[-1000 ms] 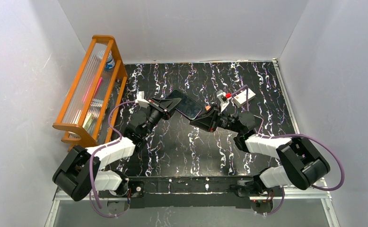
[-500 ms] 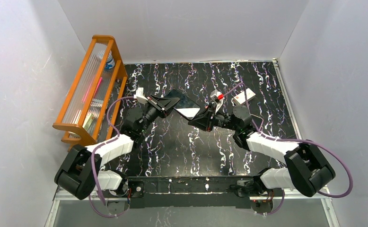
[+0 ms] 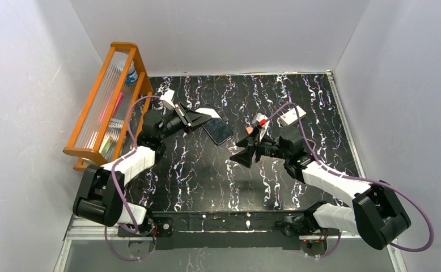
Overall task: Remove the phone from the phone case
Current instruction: Remove the phone case from the phone.
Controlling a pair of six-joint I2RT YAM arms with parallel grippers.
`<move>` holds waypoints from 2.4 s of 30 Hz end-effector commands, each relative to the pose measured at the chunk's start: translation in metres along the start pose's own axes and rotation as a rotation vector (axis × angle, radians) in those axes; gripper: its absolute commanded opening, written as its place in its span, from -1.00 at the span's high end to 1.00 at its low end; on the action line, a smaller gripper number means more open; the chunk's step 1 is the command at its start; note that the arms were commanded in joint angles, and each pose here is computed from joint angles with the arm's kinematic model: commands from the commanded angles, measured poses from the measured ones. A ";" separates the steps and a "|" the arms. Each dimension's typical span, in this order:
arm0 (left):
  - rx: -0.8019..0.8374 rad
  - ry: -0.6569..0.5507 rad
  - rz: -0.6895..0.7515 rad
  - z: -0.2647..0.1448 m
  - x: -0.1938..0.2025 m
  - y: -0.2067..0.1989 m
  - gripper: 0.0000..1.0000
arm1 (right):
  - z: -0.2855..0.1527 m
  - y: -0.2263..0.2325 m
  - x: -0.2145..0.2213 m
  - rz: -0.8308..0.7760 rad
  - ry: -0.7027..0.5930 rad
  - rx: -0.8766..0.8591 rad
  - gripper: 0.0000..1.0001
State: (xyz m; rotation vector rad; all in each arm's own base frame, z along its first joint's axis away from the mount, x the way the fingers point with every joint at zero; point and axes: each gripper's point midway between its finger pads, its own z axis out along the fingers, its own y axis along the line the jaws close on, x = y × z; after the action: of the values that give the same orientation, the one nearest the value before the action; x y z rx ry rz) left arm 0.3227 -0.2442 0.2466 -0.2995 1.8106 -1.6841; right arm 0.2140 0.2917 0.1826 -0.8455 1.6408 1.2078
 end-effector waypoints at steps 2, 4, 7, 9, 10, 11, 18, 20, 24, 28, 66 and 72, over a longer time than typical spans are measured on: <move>0.063 0.178 0.197 -0.002 0.016 -0.026 1.00 | -0.005 0.004 -0.011 -0.151 0.030 -0.017 -0.68; 0.042 0.209 0.240 -0.003 0.018 -0.023 1.00 | -0.005 0.005 -0.013 -0.177 0.047 -0.028 -0.71; 0.006 0.249 0.330 -0.004 0.019 -0.017 1.00 | -0.002 0.009 -0.015 -0.198 0.066 -0.071 -0.72; -0.004 0.274 0.371 -0.005 0.021 -0.016 1.00 | 0.000 0.010 -0.015 -0.223 0.089 -0.105 -0.70; 0.004 0.285 0.389 -0.006 0.021 -0.018 1.00 | 0.002 0.012 -0.014 -0.224 0.099 -0.124 -0.69; 0.018 0.306 0.401 -0.007 0.024 -0.021 1.00 | 0.003 0.013 -0.014 -0.225 0.111 -0.142 -0.68; 0.092 0.354 0.500 -0.015 0.031 -0.037 1.00 | 0.012 0.014 -0.013 -0.231 0.153 -0.211 -0.61; 0.109 0.369 0.516 -0.017 0.033 -0.039 1.00 | 0.014 0.013 -0.014 -0.235 0.155 -0.222 -0.60; 0.138 0.387 0.543 -0.021 0.037 -0.044 1.00 | 0.018 0.016 -0.013 -0.245 0.161 -0.270 -0.53; 0.167 0.410 0.561 -0.025 0.044 -0.049 1.00 | 0.021 0.019 -0.012 -0.251 0.159 -0.315 -0.46; 0.239 0.464 0.582 -0.030 0.063 -0.070 1.00 | 0.031 0.041 -0.006 -0.298 0.175 -0.519 0.49; 0.210 0.443 0.533 -0.024 0.057 -0.073 1.00 | 0.033 0.049 0.000 -0.396 0.165 -0.571 0.91</move>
State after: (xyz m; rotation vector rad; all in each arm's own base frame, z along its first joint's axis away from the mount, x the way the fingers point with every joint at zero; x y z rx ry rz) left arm 0.2465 -0.2666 0.2548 0.6604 1.8408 -1.5710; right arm 0.1779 0.3245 0.1788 -1.4777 1.3907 1.4443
